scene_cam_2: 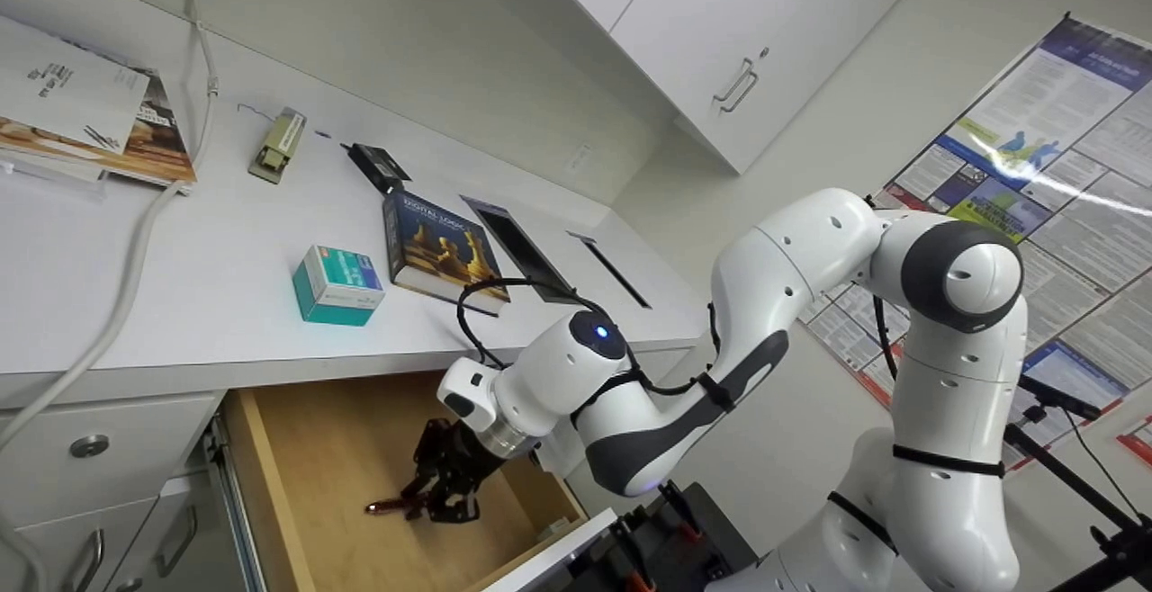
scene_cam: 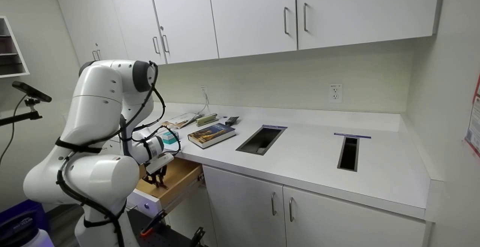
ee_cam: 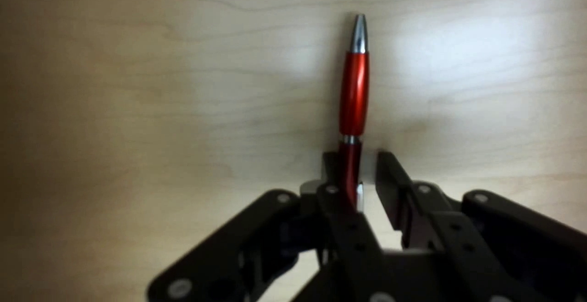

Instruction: Open the first drawer from the right and then put the pen inside it

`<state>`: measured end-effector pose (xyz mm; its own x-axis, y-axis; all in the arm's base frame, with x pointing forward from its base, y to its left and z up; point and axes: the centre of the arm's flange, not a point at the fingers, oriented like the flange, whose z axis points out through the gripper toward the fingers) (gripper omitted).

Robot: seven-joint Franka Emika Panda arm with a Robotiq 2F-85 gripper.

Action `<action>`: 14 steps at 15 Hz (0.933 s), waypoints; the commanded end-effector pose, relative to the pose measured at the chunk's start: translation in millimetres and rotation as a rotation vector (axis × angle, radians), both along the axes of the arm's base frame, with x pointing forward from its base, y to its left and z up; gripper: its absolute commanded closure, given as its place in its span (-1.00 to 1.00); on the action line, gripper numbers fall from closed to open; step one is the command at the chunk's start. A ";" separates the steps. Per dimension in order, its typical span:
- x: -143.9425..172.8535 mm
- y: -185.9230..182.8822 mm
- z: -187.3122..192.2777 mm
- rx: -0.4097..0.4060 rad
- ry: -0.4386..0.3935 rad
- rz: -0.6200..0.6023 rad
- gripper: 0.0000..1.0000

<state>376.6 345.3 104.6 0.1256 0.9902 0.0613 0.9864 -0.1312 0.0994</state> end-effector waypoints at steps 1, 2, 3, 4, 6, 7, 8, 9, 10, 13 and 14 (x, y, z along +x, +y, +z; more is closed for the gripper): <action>-9.0 9.9 34.9 -0.010 -0.062 -0.016 -0.19; -11.7 11.8 45.6 0.002 -0.077 -0.016 -0.35; -15.3 14.7 61.0 0.021 -0.071 -0.013 -0.50; -18.5 17.0 74.7 0.029 -0.059 -0.009 -0.65; -26.4 20.6 101.5 0.036 -0.056 -0.029 -0.96; -30.2 21.2 114.8 0.018 -0.064 -0.046 -1.00; -33.2 22.4 127.0 -0.001 -0.067 -0.069 -1.00; -36.6 22.0 138.2 -0.013 -0.075 -0.071 -1.00; -38.6 21.2 151.2 -0.033 -0.084 -0.082 -1.00; -40.6 17.4 184.7 -0.056 -0.116 -0.115 -1.00; -40.7 15.9 193.4 -0.060 -0.124 -0.122 -1.00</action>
